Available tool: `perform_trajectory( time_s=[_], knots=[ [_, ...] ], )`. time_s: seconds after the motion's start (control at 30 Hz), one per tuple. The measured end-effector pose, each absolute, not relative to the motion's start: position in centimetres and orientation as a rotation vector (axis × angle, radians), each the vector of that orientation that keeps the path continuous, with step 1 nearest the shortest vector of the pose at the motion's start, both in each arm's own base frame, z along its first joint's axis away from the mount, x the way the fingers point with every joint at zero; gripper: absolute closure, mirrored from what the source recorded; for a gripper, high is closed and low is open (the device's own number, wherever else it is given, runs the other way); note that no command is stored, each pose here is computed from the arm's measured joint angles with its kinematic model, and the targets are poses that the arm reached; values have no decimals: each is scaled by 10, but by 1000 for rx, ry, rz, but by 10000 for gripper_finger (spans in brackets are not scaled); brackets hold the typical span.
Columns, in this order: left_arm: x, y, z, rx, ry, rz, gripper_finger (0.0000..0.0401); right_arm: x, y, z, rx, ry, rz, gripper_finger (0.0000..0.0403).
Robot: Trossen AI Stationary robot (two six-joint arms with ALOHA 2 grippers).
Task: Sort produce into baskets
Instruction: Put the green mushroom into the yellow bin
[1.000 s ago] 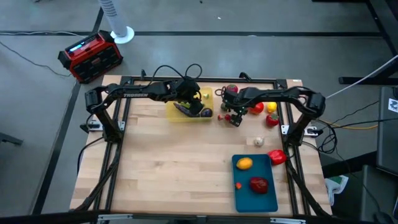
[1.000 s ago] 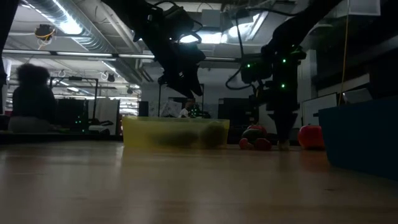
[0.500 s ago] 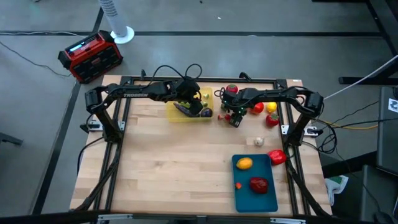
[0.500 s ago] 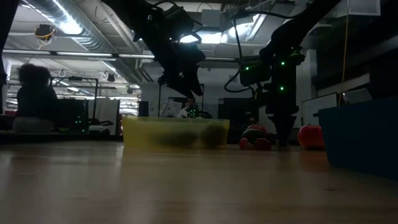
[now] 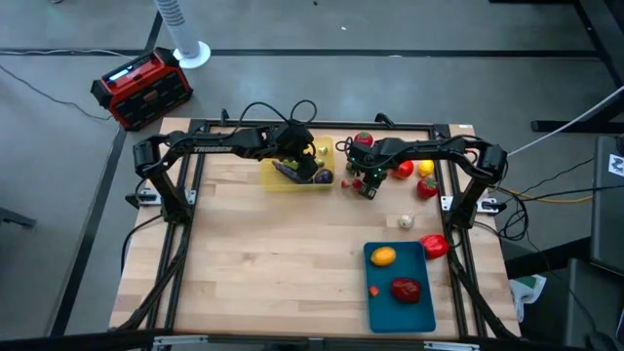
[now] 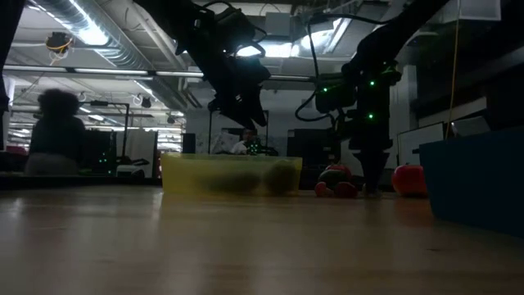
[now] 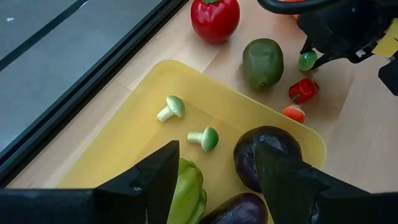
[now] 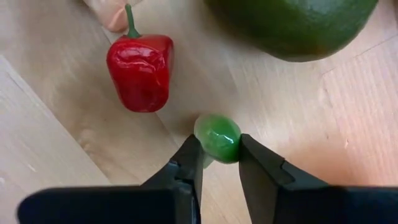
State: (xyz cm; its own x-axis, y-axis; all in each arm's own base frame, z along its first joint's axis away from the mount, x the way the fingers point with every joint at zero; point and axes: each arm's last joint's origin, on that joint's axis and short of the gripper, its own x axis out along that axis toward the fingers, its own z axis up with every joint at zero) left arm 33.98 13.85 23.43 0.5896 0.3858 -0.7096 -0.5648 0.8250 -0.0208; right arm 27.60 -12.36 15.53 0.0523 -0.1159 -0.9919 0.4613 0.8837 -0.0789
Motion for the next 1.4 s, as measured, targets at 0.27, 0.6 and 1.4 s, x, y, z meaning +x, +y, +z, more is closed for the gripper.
perform_trajectory(
  time_s=[0.27, 0.6, 1.4],
  knots=[
    [340, 139, 234, -183, 779, 529, 196, 281, -126, 170, 276, 1478, -431, 322],
    [340, 139, 234, -161, 784, 520, 196, 306, -137, 219, 250, 1336, -443, 322],
    [340, 139, 234, -132, 791, 509, 196, 345, -153, 244, 210, 854, -496, 322]
  ],
)
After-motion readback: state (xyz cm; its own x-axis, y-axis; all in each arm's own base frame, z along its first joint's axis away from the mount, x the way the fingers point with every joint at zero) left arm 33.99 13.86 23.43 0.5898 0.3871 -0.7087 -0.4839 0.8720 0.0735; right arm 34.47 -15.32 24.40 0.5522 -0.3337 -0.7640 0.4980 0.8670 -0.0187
